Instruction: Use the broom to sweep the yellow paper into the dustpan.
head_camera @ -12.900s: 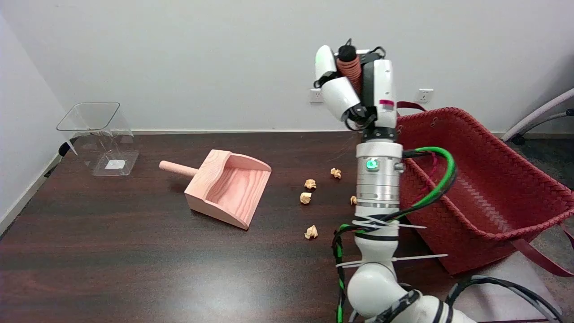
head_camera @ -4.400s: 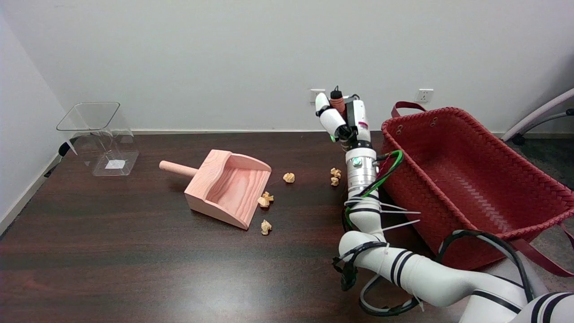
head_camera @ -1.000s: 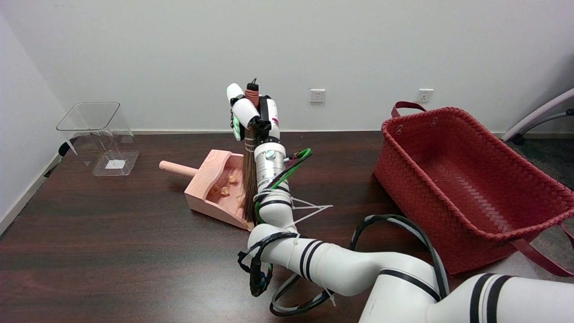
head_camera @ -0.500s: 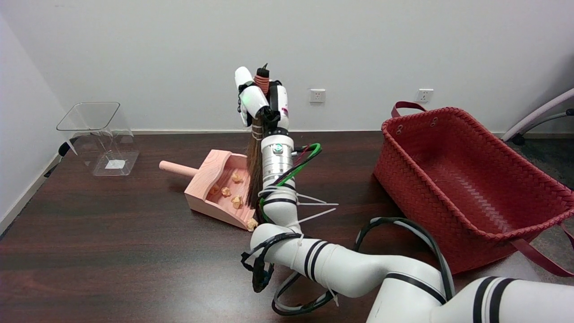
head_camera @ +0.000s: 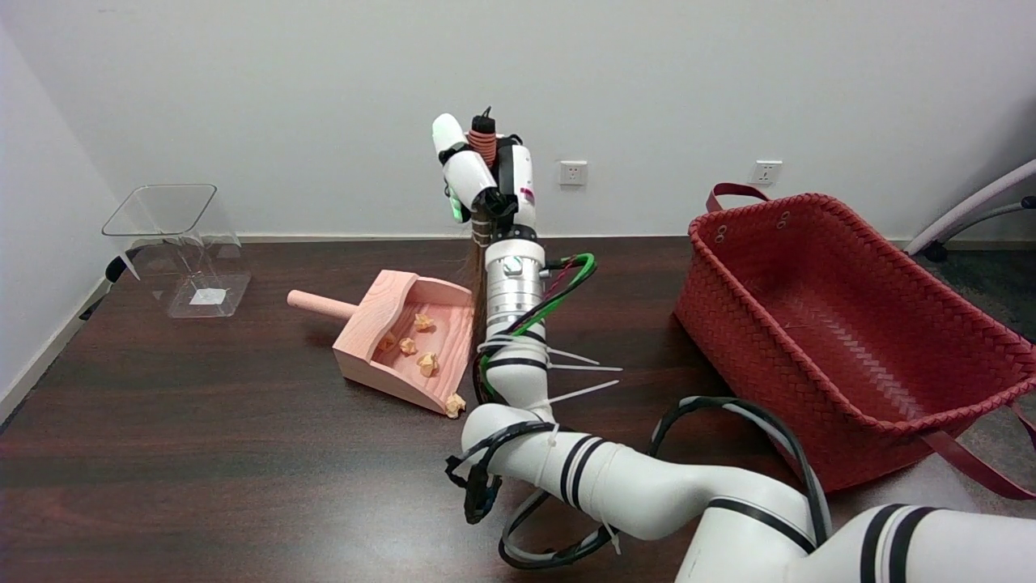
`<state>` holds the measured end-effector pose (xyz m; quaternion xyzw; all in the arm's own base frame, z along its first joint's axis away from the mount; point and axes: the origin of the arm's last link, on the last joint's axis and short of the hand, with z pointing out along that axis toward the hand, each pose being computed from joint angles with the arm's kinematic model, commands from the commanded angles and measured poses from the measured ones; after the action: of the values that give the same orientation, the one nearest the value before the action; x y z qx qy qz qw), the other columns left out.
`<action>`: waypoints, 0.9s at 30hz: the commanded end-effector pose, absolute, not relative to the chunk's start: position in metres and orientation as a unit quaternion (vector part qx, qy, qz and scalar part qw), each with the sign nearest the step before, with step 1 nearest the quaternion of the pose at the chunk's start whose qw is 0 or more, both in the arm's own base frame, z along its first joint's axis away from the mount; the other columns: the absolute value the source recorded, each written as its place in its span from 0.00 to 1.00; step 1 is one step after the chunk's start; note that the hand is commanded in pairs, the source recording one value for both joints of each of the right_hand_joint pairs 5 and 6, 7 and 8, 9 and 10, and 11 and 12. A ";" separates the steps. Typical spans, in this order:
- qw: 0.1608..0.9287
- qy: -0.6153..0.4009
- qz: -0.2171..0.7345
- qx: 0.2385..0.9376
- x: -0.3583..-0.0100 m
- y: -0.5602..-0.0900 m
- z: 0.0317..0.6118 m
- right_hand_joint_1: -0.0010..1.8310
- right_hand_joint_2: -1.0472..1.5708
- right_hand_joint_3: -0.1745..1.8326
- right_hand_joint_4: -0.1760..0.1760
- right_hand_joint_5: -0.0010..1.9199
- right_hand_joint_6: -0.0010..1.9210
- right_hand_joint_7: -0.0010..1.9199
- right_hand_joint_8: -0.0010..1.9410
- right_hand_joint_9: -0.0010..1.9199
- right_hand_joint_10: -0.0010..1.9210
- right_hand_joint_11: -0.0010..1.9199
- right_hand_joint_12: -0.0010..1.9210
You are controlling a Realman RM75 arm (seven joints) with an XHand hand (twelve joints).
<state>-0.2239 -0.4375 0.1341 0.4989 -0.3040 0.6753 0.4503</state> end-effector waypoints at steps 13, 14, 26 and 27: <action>0.538 -0.293 0.571 0.546 -0.249 -0.459 0.159 0.34 1.00 0.20 0.50 1.00 1.00 1.00 0.99 1.00 1.00 1.00 1.00; 0.542 -0.296 0.565 0.547 -0.250 -0.461 0.158 0.34 1.00 0.20 0.50 1.00 1.00 1.00 0.99 1.00 1.00 1.00 1.00; 0.559 -0.335 0.526 0.546 -0.265 -0.470 0.151 0.34 1.00 0.20 0.50 1.00 1.00 1.00 0.99 1.00 1.00 1.00 1.00; 0.559 -0.336 0.525 0.547 -0.265 -0.470 0.149 0.34 1.00 0.20 0.50 1.00 1.00 1.00 0.99 1.00 1.00 1.00 1.00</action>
<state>-0.2481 -0.4586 0.1533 0.5424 -0.3026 0.5770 0.5303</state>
